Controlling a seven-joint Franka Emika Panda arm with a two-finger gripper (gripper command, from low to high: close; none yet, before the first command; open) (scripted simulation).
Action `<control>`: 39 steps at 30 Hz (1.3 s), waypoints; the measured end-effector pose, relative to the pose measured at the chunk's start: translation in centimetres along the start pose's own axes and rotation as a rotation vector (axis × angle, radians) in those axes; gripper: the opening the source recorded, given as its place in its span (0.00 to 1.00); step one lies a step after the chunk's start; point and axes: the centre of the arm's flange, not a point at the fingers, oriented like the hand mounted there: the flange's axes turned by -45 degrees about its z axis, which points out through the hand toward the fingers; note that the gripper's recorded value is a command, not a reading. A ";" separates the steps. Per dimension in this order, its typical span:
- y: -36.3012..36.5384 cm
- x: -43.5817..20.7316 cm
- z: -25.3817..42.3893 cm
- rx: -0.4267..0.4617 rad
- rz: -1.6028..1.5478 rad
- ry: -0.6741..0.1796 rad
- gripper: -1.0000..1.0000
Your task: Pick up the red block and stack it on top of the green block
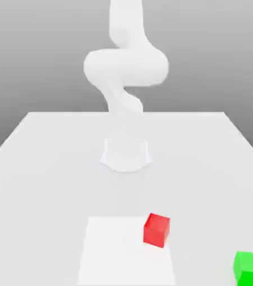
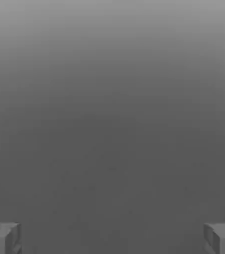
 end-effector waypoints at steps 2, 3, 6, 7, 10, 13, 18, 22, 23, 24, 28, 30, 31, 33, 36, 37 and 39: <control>-1.0 -1.2 5.4 0.018 -0.114 -0.076 0.50; -1.4 -2.0 7.9 0.029 -0.168 -0.112 0.50; -2.9 -5.1 14.5 0.070 -0.324 -0.212 0.50; -3.4 -6.3 16.5 0.086 -0.375 -0.245 0.50; -4.9 -10.5 22.1 0.145 -0.526 -0.338 0.50; -6.3 -15.5 26.7 0.217 -0.676 -0.425 0.50; -8.6 -24.9 32.2 0.367 -0.919 -0.557 0.50; -9.6 -30.1 35.2 0.439 -1.014 -0.604 0.50; -9.6 -30.8 35.9 0.440 -1.015 -0.606 0.50; -9.6 -31.4 36.7 0.441 -1.015 -0.607 0.50; -9.7 -33.3 38.6 0.441 -1.016 -0.608 0.00; -9.7 -33.3 38.6 0.442 -1.016 -0.609 0.00; -9.7 -33.3 38.6 0.442 -1.016 -0.610 0.00; -9.7 -33.6 38.8 0.442 -1.016 -0.610 0.00; -9.6 -32.3 37.5 0.442 -1.016 -0.610 0.00; -9.5 -31.7 36.8 0.443 -1.016 -0.609 0.00; -9.4 -30.5 35.4 0.443 -1.016 -0.609 0.00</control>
